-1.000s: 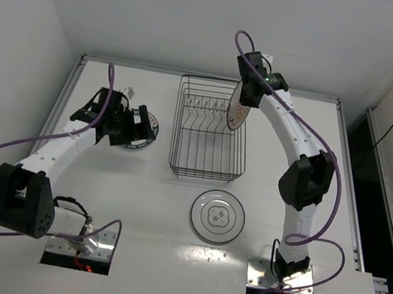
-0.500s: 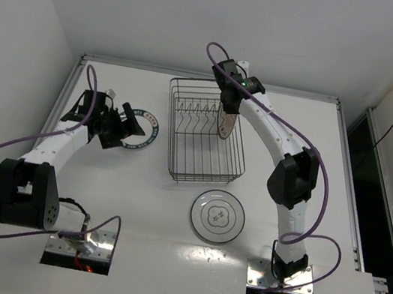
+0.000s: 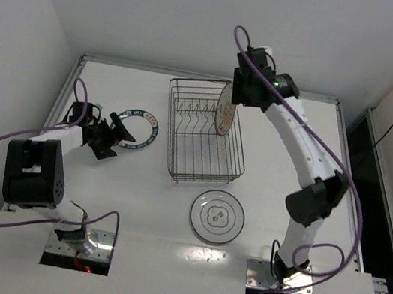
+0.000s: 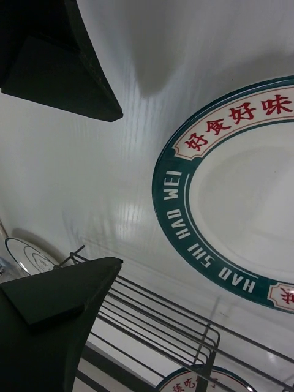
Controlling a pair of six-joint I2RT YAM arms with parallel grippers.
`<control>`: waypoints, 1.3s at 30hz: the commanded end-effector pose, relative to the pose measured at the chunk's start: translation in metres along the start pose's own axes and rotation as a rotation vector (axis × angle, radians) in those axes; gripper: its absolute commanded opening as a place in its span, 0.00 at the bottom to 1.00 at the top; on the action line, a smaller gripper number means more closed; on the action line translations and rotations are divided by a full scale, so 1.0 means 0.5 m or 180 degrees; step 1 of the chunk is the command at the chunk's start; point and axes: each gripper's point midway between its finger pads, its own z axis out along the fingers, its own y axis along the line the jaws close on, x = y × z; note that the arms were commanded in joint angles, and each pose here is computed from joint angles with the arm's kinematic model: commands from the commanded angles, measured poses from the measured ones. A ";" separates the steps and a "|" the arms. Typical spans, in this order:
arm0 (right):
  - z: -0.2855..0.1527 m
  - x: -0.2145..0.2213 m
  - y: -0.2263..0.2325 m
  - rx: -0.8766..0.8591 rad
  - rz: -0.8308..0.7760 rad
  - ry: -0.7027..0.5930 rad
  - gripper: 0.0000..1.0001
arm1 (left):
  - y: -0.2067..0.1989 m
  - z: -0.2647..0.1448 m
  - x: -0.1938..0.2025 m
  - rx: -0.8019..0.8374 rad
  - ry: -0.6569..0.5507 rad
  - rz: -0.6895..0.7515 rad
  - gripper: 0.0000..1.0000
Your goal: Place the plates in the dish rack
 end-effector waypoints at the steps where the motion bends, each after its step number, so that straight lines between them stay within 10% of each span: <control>1: -0.148 -0.062 -0.076 -0.0153 0.0226 -0.0463 0.59 | -0.018 0.006 -0.037 0.0219 -0.0168 -0.0027 0.91; 6: -0.196 -0.030 -0.116 -0.0288 0.0311 -0.0492 0.59 | 0.000 0.030 -0.064 0.0170 -0.0278 -0.0262 0.81; 23: -0.236 -0.010 -0.194 -0.0241 0.0502 -0.0543 0.60 | 0.029 0.087 -0.162 -0.0234 -0.0428 -0.0163 0.00; 39: -0.200 0.008 -0.084 -0.1406 0.0832 -0.0268 0.60 | -0.211 -0.174 -0.196 0.0849 -0.1157 0.0339 0.00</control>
